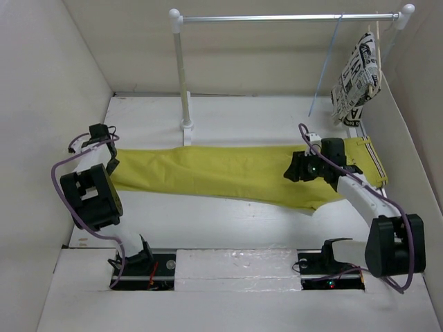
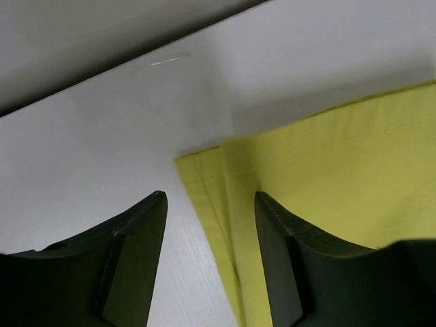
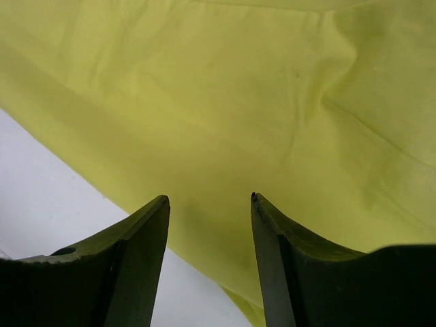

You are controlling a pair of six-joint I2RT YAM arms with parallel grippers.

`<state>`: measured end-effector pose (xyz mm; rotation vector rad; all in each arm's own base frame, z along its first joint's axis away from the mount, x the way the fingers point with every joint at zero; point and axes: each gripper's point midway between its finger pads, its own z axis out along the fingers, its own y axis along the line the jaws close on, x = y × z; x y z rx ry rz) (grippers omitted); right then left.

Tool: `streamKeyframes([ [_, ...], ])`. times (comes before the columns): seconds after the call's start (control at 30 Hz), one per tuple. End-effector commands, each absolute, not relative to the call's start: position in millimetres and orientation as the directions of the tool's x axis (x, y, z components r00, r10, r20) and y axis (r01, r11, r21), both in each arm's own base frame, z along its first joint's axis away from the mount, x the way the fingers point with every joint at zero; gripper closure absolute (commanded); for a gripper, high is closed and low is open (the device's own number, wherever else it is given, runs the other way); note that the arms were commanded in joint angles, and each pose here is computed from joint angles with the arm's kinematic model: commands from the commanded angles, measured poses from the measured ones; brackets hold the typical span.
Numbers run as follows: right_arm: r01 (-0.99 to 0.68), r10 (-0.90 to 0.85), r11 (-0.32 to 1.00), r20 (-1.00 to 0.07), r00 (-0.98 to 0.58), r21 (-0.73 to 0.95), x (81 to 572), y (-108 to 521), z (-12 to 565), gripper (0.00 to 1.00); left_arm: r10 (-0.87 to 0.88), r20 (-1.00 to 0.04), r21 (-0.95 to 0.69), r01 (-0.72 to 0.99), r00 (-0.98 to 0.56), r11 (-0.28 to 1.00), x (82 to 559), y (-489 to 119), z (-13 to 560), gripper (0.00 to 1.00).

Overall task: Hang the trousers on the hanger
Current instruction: Fold the trousers at the center of the board.

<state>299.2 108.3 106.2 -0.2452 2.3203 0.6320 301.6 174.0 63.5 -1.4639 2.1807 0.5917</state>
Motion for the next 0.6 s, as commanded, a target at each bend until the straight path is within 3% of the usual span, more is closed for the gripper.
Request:
streamKeyframes([
  [0.0, -0.401, -0.032, 0.842, -0.708, -0.705, 0.361, 308.8, 116.8, 111.7, 0.43, -0.742, -0.574, 0.057, -0.921, -0.346, 0.385, 325.7, 170.6, 60.1, 0.51],
  [0.2, -0.474, -0.072, 0.799, -0.724, -0.687, 0.37, 321.4, 141.3, 119.5, 0.44, -0.743, -0.56, 0.022, -0.903, -0.368, 0.43, 339.9, 166.8, 51.2, 0.47],
  [0.23, -0.483, -0.077, 0.792, -0.723, -0.687, 0.374, 324.2, 145.7, 119.1, 0.44, -0.743, -0.561, 0.014, -0.901, -0.366, 0.434, 342.7, 166.6, 49.9, 0.51],
  [0.27, -0.494, -0.086, 0.784, -0.721, -0.687, 0.377, 324.3, 150.1, 117.7, 0.45, -0.739, -0.563, 0.005, -0.896, -0.37, 0.445, 345.8, 166.4, 50.8, 0.61],
  [0.3, -0.514, -0.105, 0.771, -0.72, -0.686, 0.376, 322.0, 159.1, 117.2, 0.45, -0.737, -0.564, -0.014, -0.887, -0.373, 0.461, 351.3, 165.0, 52.5, 0.74],
  [0.33, -0.523, -0.112, 0.765, -0.721, -0.684, 0.377, 321.9, 163.6, 116.7, 0.45, -0.736, -0.565, -0.023, -0.885, -0.372, 0.464, 353.8, 164.8, 54.0, 0.96],
  [0.37, -0.522, -0.119, 0.767, -0.716, -0.688, 0.374, 322.3, 166.3, 113.5, 0.45, -0.736, -0.567, -0.024, -0.886, -0.369, 0.463, 354.8, 165.3, 56.4, 1.0],
  [0.57, -0.542, -0.152, 0.749, -0.698, -0.7, 0.381, 320.9, 178.9, 98.1, 0.45, -0.682, -0.627, 0.023, -0.885, -0.375, 0.466, 347.3, 157.0, 105.2, 1.0],
])
